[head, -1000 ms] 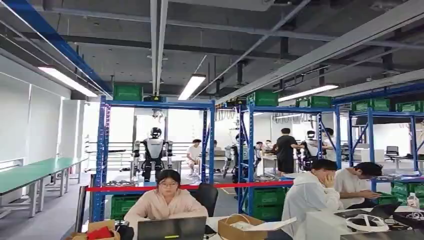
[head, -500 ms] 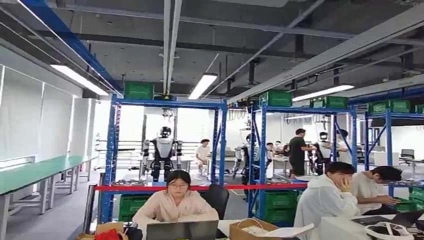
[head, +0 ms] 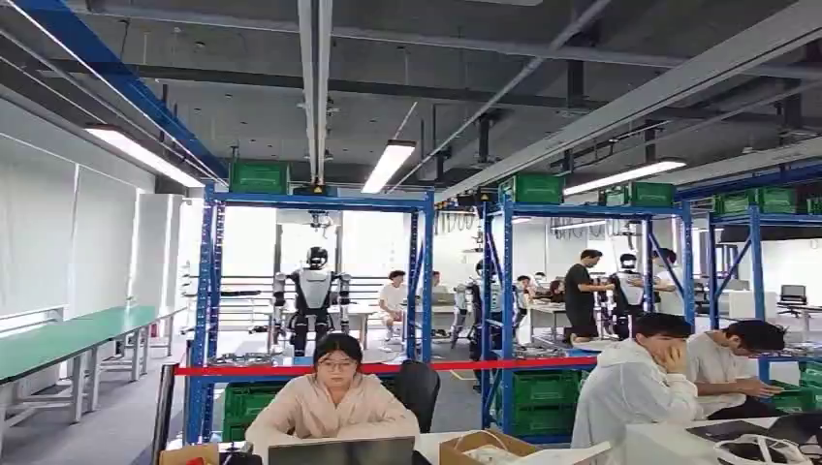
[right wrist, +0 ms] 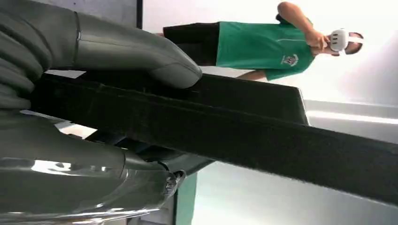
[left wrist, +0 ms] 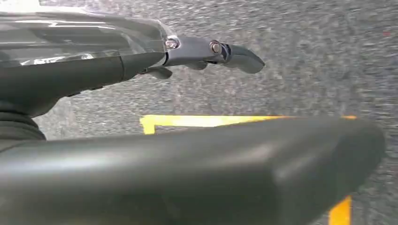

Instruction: Take the parts from the cabinet and place them on the table.

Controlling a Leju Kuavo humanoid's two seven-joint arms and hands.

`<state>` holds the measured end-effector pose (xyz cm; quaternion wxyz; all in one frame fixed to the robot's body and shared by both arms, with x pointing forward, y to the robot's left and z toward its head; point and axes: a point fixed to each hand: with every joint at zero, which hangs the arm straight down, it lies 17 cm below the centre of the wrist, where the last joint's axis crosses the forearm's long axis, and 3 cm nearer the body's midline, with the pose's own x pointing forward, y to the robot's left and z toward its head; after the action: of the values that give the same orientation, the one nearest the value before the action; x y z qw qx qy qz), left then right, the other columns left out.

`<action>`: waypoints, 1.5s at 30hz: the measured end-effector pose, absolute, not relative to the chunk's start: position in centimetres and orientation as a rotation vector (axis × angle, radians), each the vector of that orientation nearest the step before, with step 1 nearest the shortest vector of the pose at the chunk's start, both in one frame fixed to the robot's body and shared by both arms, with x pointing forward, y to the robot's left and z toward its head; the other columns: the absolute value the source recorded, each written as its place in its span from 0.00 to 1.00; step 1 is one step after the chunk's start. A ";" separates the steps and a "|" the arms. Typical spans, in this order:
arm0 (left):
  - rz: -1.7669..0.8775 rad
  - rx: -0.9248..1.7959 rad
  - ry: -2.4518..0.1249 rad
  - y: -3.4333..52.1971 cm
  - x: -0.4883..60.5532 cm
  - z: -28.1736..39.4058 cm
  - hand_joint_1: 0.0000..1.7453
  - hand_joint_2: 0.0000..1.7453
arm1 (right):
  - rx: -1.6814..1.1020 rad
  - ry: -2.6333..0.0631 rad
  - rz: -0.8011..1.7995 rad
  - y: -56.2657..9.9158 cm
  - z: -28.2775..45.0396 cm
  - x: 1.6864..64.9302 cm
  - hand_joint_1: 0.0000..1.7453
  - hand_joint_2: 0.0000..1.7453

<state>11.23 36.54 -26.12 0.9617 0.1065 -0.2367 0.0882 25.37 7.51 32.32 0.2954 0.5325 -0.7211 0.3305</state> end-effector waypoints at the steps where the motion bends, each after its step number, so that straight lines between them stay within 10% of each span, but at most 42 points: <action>1: 0.178 0.216 -0.481 36.5 11.3 -26.1 0.00 1.00 | 1.420 -1.921 0.874 7.5 32.4 25.4 1.00 1.00; 45: 0.072 0.166 -0.454 34.4 12.6 -26.3 0.00 1.00 | 0.920 -2.522 0.817 -2.5 47.5 33.4 1.00 1.00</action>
<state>12.57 34.43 -26.30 0.9703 0.0823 -0.2248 0.0358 33.39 -2.45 47.50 0.1668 0.3234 -0.8861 0.2871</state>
